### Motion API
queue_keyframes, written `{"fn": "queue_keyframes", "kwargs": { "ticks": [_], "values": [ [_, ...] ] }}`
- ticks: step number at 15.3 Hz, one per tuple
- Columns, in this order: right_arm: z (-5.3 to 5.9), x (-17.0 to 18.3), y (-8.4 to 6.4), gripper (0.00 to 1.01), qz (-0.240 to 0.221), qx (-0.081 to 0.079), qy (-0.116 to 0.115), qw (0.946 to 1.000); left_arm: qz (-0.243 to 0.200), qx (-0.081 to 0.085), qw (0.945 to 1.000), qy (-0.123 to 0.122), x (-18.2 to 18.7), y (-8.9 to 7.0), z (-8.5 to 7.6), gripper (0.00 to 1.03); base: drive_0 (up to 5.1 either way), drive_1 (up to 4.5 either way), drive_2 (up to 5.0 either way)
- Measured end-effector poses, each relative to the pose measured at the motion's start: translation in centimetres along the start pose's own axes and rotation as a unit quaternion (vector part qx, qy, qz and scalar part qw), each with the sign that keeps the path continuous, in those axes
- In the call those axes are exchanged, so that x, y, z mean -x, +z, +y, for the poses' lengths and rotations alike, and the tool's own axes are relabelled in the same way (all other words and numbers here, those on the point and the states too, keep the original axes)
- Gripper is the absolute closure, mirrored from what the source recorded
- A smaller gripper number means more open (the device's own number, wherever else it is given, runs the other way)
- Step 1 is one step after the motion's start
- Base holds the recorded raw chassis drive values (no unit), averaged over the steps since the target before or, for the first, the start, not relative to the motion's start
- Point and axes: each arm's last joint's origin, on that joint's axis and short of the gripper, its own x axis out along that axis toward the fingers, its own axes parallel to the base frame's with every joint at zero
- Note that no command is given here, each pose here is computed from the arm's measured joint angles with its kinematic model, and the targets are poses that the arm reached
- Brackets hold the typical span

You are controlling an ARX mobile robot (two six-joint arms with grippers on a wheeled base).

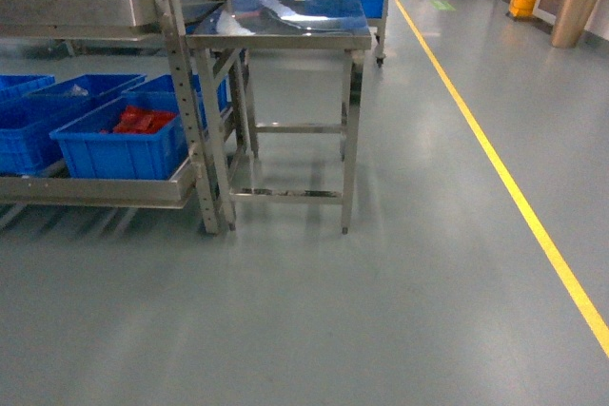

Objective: Pick blue part to blue bin on bottom shelf

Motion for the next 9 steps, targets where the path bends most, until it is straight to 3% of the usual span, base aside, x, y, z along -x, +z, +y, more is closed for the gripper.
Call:
{"fn": "queue_keyframes", "kwargs": {
  "ticks": [9],
  "values": [
    [0.0, 0.0, -0.02, 0.03, 0.001, 0.0, 0.0, 1.0, -0.001, 0.0, 1.0, 0.0, 0.0, 0.02, 0.0, 0.6, 0.1, 4.34, -4.2]
  ]
}}
